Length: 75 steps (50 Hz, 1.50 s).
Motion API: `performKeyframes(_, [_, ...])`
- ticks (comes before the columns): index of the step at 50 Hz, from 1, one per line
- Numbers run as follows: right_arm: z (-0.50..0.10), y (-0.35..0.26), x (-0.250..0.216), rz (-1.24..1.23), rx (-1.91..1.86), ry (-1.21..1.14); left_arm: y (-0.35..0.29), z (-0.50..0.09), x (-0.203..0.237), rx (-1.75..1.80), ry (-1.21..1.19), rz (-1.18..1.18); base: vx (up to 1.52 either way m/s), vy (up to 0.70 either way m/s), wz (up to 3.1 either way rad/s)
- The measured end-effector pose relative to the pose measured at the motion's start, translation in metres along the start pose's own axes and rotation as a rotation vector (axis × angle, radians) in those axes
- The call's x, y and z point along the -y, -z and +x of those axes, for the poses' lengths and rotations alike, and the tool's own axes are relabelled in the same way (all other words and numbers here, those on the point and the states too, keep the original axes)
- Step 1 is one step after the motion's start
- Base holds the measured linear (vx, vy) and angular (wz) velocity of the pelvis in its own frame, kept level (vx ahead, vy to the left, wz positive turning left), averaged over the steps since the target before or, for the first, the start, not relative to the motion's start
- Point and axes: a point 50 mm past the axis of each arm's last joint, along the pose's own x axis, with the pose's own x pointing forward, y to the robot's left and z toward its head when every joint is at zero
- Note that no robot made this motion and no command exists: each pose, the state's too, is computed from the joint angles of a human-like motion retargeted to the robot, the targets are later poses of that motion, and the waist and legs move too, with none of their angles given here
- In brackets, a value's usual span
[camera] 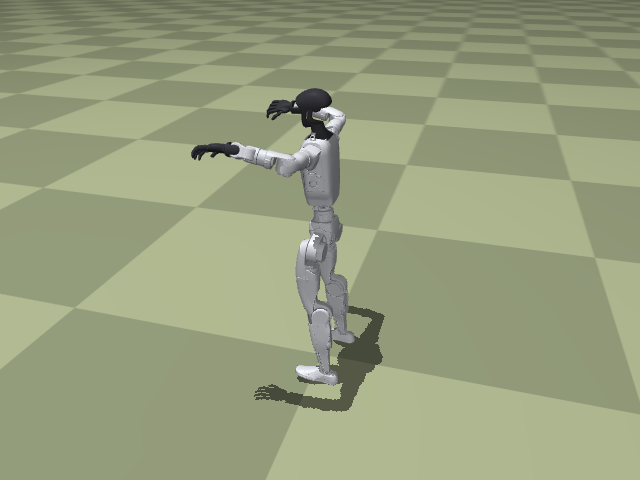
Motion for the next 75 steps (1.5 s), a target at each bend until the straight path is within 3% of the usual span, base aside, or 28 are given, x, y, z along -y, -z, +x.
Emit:
performKeyframes(25, [-0.005,0.015,-0.013,0.139,-0.064,-0.046,-0.005,0.002,0.007,0.064,0.038,-0.296,0.0,0.0,0.0])
performKeyframes(50, [-0.01,0.028,-0.016,0.169,-0.118,-0.018,0.012,-0.004,0.019,-0.026,0.071,-0.272,0.01,-0.01,-0.03])
performKeyframes(57, [-0.021,0.023,-0.055,0.328,-0.132,-0.065,-0.004,-0.004,0.076,0.001,0.216,-0.451,0.07,-0.05,-0.09])
performKeyframes(63, [-0.026,-0.008,-0.135,0.65,-0.189,-0.187,-0.036,-0.017,0.17,-0.094,0.372,-0.862,0.05,-0.05,0.05])
performKeyframes(70, [-0.023,-0.123,-0.253,1.154,-0.24,-0.471,-0.126,-0.052,0.3,-0.38,0.618,-1.419,0.05,-0.06,-0.06])
performKeyframes(75, [-0.041,-0.214,-0.301,1.362,-0.257,-0.73,-0.202,-0.093,0.355,-0.601,0.865,-1.596,0.06,-0.09,-0.11])
